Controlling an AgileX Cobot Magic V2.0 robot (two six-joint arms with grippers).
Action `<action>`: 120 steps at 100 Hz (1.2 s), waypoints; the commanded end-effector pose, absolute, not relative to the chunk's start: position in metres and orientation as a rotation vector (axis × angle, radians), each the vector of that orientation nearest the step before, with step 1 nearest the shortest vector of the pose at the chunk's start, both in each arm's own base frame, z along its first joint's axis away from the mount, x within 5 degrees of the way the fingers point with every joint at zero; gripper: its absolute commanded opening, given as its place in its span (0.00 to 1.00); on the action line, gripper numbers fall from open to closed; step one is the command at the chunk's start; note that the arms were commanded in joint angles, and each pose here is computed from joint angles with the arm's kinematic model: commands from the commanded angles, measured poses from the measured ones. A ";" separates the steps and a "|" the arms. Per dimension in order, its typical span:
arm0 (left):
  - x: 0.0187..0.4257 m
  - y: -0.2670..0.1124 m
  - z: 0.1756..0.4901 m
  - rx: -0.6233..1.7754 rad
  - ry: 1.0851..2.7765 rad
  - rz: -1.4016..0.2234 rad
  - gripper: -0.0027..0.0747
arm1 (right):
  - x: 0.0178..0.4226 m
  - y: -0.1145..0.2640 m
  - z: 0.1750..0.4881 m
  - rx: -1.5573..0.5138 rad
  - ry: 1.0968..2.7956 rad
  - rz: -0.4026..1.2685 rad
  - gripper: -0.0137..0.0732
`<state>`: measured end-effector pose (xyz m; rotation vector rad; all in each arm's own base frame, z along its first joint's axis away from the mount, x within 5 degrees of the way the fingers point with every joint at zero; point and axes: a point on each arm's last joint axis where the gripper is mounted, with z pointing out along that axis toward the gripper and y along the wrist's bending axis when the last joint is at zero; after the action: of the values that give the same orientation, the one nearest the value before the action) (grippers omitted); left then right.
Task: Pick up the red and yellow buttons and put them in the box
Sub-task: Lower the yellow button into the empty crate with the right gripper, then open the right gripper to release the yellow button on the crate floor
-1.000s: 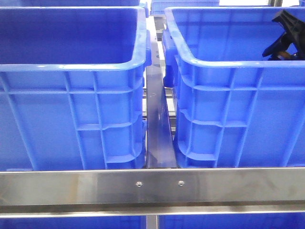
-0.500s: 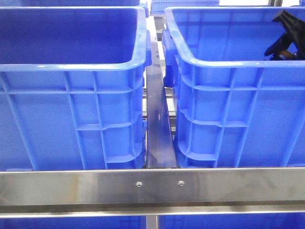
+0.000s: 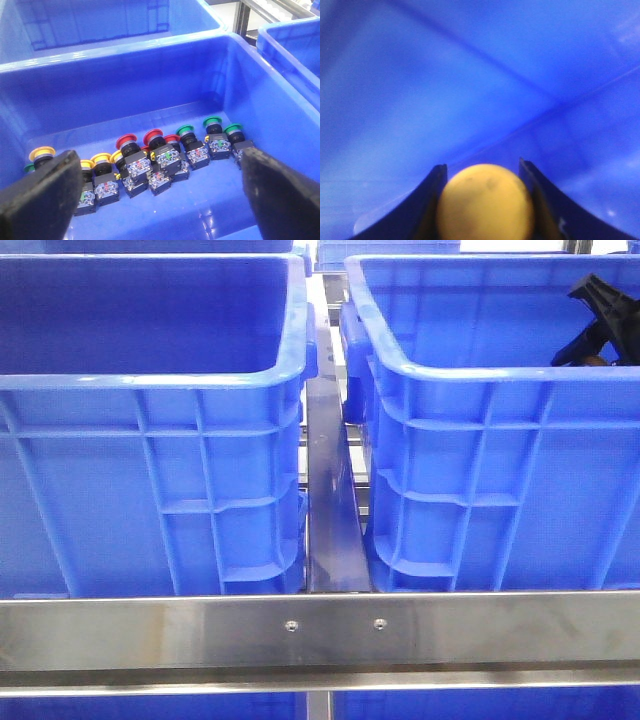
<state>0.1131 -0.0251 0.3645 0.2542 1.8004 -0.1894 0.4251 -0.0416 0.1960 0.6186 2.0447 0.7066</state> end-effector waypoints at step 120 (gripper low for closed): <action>0.114 -0.023 0.380 0.201 1.707 -0.188 0.80 | 0.426 -0.057 0.222 0.654 1.976 0.521 0.88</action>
<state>0.1132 -0.0250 0.3647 0.2532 1.7986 -0.1887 0.4248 -0.0565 0.1881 0.7121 2.0622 0.5066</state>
